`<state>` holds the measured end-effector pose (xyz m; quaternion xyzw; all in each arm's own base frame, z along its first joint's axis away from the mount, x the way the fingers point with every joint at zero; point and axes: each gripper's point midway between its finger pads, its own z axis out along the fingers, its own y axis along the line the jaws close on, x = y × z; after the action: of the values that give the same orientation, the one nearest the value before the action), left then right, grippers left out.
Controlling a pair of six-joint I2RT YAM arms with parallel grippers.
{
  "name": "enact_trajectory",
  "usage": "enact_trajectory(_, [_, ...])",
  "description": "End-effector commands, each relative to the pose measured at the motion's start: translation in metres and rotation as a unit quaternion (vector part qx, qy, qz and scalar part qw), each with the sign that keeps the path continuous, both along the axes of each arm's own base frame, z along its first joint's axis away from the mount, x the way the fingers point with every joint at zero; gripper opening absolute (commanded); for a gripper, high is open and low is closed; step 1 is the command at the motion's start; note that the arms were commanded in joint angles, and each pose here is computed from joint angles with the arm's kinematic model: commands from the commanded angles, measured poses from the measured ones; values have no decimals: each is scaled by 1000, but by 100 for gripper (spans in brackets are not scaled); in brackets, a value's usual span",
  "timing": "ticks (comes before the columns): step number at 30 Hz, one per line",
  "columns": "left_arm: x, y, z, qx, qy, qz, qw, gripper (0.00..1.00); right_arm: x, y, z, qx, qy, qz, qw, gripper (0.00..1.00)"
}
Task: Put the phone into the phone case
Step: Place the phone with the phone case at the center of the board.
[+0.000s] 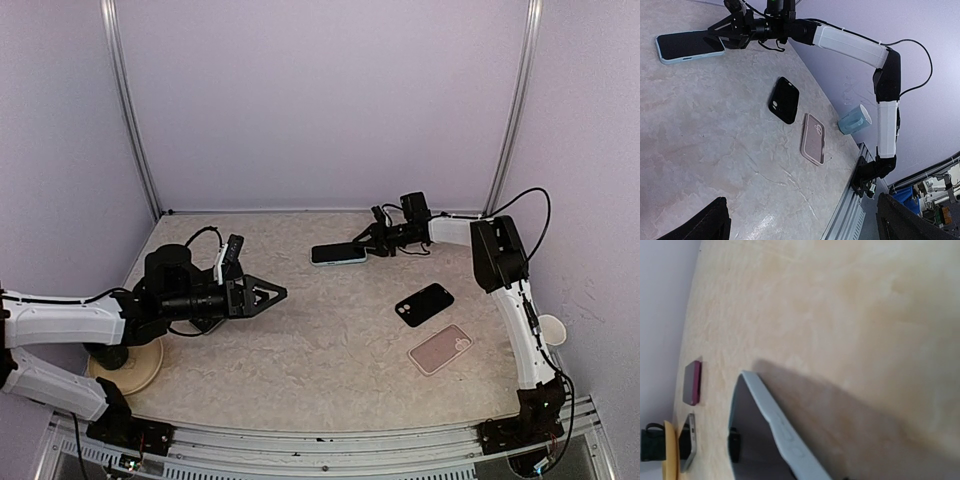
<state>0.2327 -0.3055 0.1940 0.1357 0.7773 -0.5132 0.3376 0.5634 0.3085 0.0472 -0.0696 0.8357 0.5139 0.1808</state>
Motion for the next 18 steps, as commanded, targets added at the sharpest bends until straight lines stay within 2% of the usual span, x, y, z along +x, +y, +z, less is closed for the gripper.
enact_trajectory(1, [-1, -2, 1, -8, -8, -1, 1000, 99, 11, -10, 14, -15, -24, -13, 1000, 35])
enact_trajectory(18, [-2, -2, -4, -9, -5, -3, 1000, 99, 16, -25, 27, -46, -43, -33, 997, 44])
